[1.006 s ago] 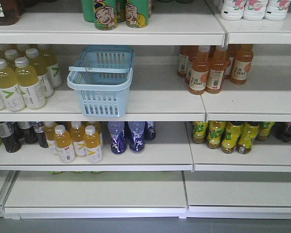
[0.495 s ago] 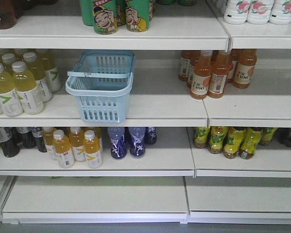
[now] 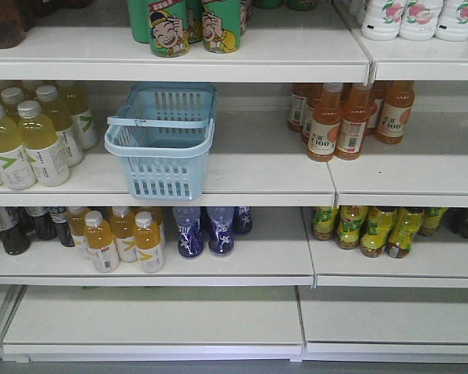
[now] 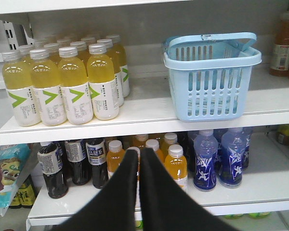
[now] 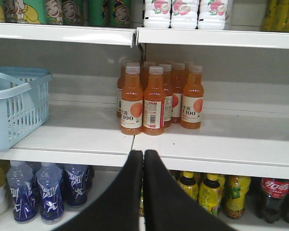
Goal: Place coke in basket with both arms
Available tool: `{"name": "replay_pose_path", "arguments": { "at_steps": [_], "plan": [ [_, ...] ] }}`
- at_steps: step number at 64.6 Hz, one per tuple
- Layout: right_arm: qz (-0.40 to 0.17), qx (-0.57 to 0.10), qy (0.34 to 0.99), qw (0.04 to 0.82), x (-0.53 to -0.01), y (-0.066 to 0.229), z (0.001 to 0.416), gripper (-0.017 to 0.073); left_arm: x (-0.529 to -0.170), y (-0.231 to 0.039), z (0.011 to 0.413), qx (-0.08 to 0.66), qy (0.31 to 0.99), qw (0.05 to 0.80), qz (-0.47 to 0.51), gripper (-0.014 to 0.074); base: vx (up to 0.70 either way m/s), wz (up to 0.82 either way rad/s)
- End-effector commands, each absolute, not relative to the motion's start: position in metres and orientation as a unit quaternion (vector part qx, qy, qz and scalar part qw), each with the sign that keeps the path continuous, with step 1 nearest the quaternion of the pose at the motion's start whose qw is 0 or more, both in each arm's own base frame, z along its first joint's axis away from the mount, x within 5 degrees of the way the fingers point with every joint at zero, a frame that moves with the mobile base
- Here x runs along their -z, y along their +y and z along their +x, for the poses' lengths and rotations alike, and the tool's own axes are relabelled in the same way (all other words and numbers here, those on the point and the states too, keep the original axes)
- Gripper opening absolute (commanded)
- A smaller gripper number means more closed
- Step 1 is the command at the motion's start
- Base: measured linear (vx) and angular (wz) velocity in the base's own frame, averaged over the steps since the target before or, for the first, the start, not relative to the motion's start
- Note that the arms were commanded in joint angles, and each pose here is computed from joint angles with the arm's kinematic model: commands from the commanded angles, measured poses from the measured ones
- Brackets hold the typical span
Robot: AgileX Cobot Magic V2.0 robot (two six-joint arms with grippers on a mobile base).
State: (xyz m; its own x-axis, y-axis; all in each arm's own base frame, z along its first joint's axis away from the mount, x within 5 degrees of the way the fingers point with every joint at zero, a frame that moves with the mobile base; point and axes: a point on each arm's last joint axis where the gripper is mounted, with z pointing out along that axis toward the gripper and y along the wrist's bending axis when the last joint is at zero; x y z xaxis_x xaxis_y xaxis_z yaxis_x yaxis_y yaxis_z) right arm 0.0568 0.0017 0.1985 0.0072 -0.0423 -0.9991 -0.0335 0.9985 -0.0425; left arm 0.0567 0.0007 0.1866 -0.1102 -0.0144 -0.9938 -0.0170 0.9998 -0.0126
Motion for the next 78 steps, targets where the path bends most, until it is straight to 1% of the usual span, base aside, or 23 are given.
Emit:
{"name": "replay_pose_path", "arguments": {
  "at_steps": [1, 78],
  "plan": [
    [-0.029, 0.008, 0.676, 0.736, -0.2022, 0.0018, 0.0556, -0.0009, -0.1949, 0.0009, 0.0558, 0.0, 0.712, 0.702, -0.013, -0.0006, 0.04, 0.0],
    [-0.029, 0.008, 0.676, 0.736, -0.2022, 0.0018, 0.0556, -0.0009, -0.1949, 0.0009, 0.0558, 0.0, 0.712, 0.702, -0.013, -0.0006, 0.03, 0.0]
  ]
}}
